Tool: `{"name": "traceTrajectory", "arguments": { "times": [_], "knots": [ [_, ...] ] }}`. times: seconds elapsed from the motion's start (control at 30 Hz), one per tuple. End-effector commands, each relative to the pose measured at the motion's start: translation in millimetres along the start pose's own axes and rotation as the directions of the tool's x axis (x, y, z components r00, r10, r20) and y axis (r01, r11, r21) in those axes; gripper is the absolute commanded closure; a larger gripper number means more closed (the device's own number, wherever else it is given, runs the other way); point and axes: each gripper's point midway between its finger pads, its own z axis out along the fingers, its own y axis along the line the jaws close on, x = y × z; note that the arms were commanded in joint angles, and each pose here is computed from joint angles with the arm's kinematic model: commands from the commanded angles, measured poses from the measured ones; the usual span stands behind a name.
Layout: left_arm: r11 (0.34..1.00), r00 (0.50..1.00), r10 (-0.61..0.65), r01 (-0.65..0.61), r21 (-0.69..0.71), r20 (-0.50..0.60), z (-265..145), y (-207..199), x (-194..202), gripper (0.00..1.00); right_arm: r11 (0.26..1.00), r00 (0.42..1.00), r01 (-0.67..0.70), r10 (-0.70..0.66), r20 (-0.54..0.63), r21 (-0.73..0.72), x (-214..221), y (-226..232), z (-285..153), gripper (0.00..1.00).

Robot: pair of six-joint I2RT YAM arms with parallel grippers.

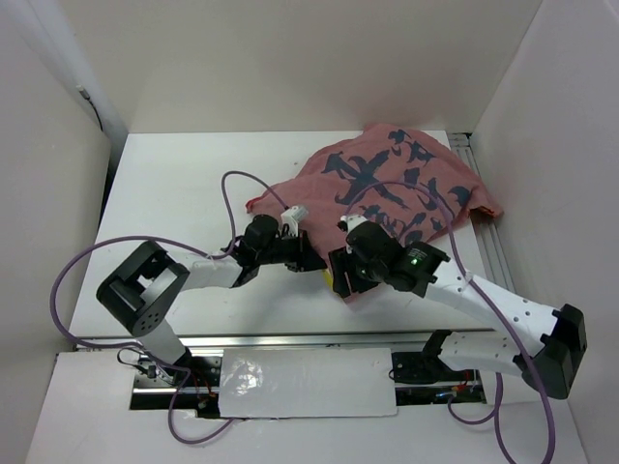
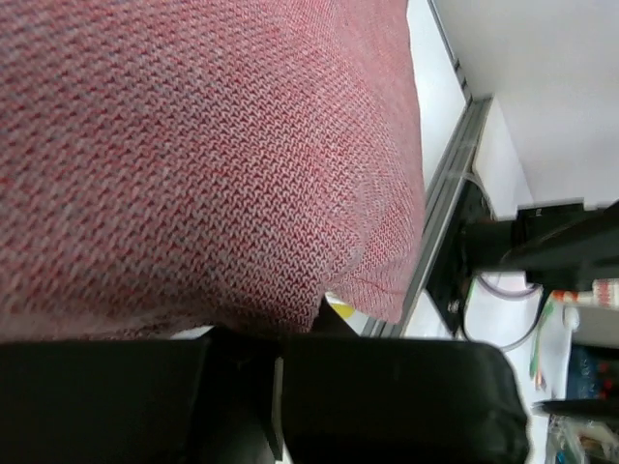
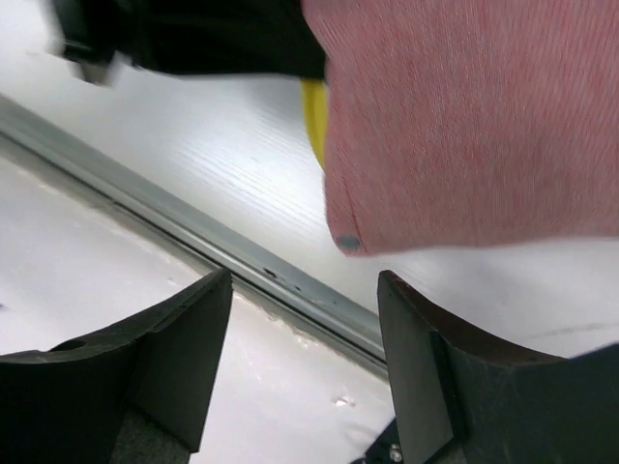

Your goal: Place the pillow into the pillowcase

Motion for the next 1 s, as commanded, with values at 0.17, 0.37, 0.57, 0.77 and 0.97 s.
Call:
{"name": "traceTrajectory", "arguments": {
  "times": [0.17,0.37,0.57,0.77,0.97],
  "knots": [
    [0.992,0.964,0.124,-0.122,-0.024,0.237,-5.0,-36.4,-85.2,1.00,0.972,0.996,-0.062,0.077,-0.055,0.228,32.3,-40.7,21.8,0.36],
    [0.990,0.950,0.135,-0.139,-0.004,0.283,-9.6,-51.7,-102.6,1.00,0.921,0.986,-0.164,0.138,0.099,0.353,15.0,-61.2,38.2,0.53],
    [0.989,0.943,0.135,-0.145,0.010,0.303,-9.8,-58.8,-111.0,1.00,0.936,0.983,-0.154,0.114,0.141,0.315,-0.1,-53.0,47.3,0.56],
    [0.991,0.941,0.124,-0.132,0.001,0.316,-6.3,-55.7,-115.1,1.00,0.985,0.996,-0.065,0.054,0.073,0.159,3.0,-24.4,50.5,0.41],
    [0.991,0.929,0.136,-0.135,-0.026,0.343,-8.8,-55.3,-123.7,1.00,0.976,0.996,-0.072,0.058,0.075,0.205,1.4,-31.6,45.2,0.36]
  ]
}}
